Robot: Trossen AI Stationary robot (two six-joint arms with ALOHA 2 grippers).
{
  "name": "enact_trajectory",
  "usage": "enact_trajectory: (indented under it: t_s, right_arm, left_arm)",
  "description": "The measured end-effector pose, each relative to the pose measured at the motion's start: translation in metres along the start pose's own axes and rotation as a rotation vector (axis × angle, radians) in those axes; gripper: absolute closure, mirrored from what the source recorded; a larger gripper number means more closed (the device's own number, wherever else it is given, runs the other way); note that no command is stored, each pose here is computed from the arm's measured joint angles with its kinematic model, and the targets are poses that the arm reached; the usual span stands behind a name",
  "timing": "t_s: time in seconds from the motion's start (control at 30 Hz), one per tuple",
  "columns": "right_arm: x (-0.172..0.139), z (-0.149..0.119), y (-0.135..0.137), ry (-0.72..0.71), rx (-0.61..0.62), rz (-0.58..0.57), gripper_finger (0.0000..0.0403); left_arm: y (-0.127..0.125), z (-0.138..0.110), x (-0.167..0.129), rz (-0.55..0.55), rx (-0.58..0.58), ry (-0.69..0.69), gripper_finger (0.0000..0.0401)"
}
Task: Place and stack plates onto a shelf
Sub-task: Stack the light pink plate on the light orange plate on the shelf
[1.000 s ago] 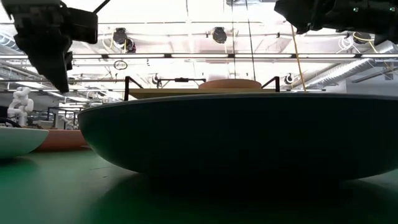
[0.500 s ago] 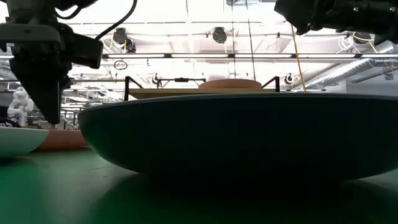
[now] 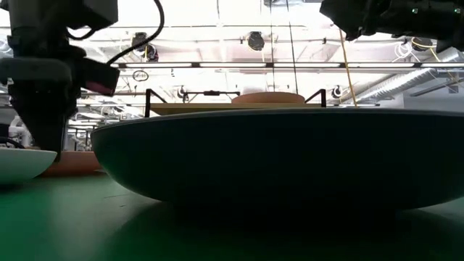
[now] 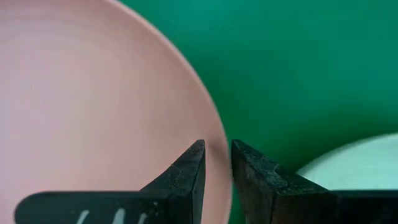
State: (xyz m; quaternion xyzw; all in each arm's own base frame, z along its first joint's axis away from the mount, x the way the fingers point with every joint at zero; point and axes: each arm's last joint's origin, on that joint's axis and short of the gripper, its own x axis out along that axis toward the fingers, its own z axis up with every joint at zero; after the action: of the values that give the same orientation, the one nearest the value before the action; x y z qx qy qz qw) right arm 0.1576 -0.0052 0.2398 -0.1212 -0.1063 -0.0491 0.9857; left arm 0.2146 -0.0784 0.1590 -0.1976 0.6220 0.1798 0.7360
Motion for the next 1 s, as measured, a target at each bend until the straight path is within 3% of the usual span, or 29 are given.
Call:
enact_trajectory:
  t_s: [0.3, 0.57, 1.0]
  right_arm:
    - [0.0, 0.0, 0.0, 0.0, 0.0, 0.0, 0.0293]
    - [0.0, 0.001, 0.0, -0.009, 0.018, -0.002, 0.0293]
    - [0.0, 0.001, 0.0, -0.014, 0.027, -0.003, 0.0293]
  left_arm:
    - [0.001, -0.002, 0.004, 0.018, -0.003, 0.043, 0.0324]
    - [-0.004, 0.003, -0.008, -0.022, 0.018, 0.009, 0.0325]
    - [-0.004, 0.005, -0.004, -0.006, 0.022, -0.047, 0.0325]
